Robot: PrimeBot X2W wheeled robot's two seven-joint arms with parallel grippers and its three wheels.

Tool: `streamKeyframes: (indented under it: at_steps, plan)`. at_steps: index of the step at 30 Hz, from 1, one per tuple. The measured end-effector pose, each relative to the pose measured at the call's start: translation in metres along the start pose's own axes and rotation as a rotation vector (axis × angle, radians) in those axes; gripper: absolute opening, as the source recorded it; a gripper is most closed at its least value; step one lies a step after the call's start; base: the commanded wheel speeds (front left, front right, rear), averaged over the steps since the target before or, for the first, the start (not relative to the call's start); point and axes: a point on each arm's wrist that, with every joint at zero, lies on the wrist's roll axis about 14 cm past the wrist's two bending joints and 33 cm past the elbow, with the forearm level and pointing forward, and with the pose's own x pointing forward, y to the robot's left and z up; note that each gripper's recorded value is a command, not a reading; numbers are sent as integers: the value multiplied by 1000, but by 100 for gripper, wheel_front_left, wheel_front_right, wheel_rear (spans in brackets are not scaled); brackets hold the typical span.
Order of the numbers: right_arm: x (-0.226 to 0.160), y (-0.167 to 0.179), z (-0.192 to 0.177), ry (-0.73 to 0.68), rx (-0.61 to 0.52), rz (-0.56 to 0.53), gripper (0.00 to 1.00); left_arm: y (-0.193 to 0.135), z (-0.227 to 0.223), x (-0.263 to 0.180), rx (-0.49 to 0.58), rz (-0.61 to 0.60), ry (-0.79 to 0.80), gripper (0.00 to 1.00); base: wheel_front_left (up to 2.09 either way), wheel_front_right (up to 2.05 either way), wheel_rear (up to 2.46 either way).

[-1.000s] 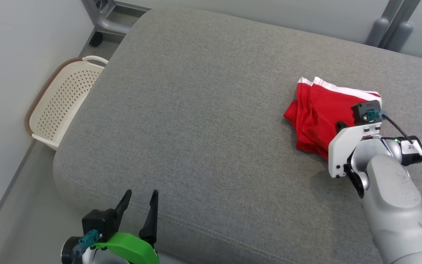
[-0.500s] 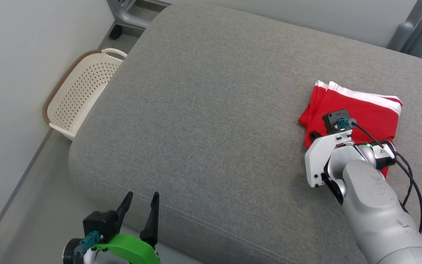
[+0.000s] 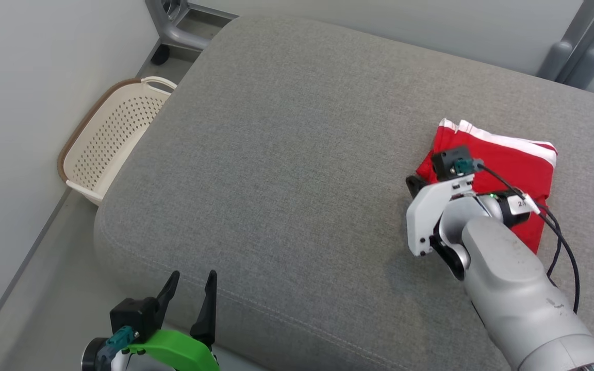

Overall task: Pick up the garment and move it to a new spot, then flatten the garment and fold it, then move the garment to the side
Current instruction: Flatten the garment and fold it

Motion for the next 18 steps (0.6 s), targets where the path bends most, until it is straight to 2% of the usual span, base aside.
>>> streamKeyframes:
  at_steps: [1,2,3,4,9,14,18]
  plan:
    - [0,0,10,-24,-2,0,20,0,1,0,2,-3,-2,100,0,0,0]
    - [-1,-1,20,-47,2,-2,47,0,2,0,4,-6,-6,100,0,0,0]
    - [-3,-3,28,-65,6,-7,95,-1,3,1,4,-9,-9,100,0,0,0]
    - [-4,-6,34,-76,10,-15,100,-1,4,1,5,-12,-12,100,0,0,0]
    - [-18,-37,54,-87,63,-102,100,-8,7,2,11,-35,-21,100,0,0,0]
    - [-46,-94,46,-31,161,-251,100,-20,10,5,21,-80,-26,100,0,0,0]
    - [-64,-124,26,18,236,-336,100,-27,9,8,25,-101,-19,100,0,0,0]
